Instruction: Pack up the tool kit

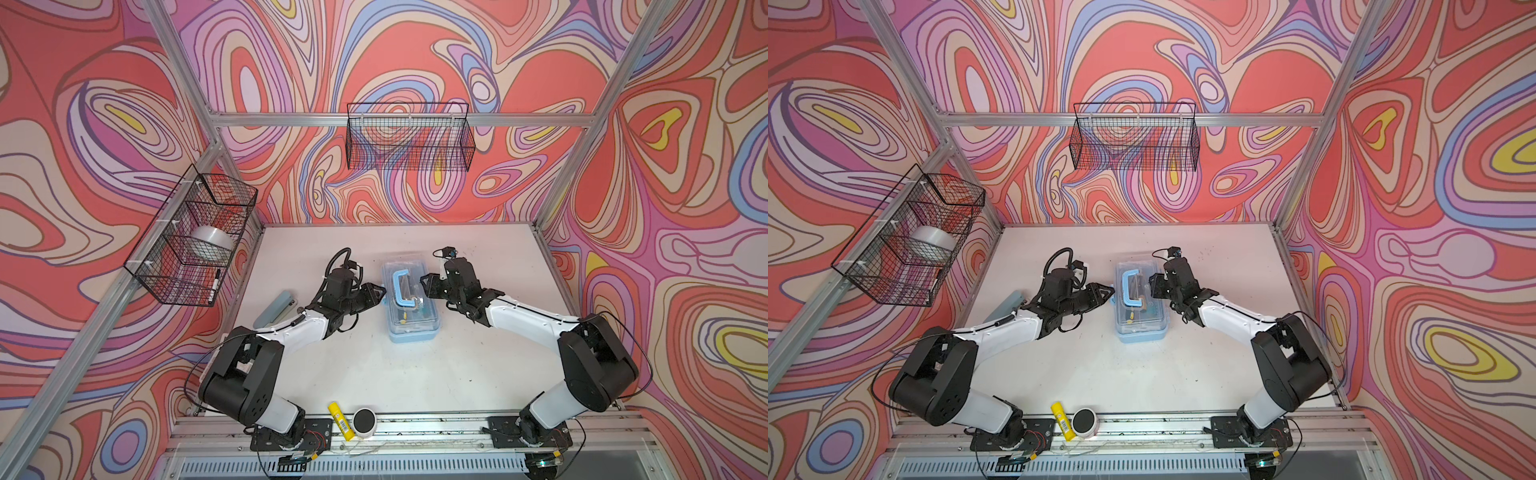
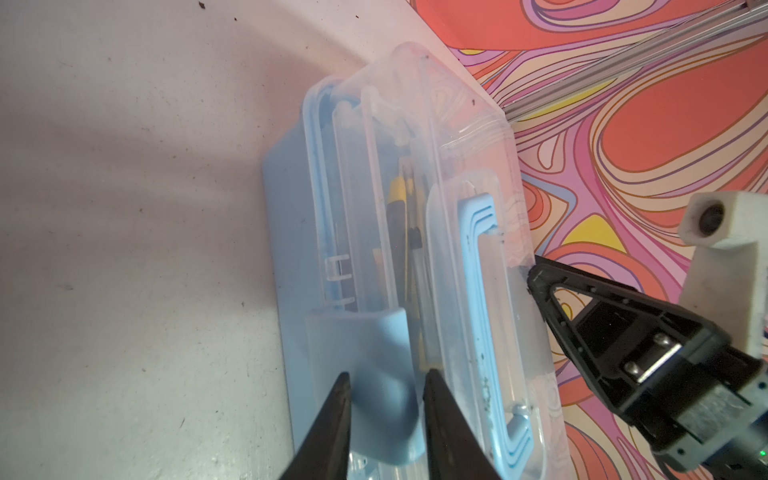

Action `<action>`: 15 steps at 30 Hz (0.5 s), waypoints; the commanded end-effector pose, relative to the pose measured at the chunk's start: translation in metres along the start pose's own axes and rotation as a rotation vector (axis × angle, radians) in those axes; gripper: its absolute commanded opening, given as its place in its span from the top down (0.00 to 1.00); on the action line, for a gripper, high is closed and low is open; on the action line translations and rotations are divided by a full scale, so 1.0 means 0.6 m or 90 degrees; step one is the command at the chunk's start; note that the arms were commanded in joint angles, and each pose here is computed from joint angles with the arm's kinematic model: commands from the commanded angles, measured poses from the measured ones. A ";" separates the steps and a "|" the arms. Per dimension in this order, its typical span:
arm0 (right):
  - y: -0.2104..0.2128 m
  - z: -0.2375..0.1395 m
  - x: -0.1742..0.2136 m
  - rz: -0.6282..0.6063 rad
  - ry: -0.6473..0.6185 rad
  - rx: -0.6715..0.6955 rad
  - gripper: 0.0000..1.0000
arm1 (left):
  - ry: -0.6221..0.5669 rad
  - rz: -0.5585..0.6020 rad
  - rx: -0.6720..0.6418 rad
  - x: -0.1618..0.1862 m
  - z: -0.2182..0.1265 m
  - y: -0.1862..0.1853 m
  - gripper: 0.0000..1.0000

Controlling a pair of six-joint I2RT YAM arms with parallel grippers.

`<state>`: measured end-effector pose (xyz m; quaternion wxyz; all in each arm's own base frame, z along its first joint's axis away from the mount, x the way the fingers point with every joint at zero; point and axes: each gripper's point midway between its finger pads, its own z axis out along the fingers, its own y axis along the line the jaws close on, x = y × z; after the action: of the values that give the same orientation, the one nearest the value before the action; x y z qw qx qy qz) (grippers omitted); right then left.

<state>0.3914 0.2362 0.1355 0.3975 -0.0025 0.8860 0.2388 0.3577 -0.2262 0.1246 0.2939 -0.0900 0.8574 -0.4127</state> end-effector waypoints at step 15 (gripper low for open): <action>-0.054 0.023 0.146 -0.012 0.187 0.059 0.61 | 0.022 0.036 -0.039 0.009 -0.003 0.009 0.68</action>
<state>0.3955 0.2369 0.1341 0.4014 -0.0002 0.8848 0.2365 0.3550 -0.2254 0.1202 0.2884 -0.0801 0.8657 -0.4013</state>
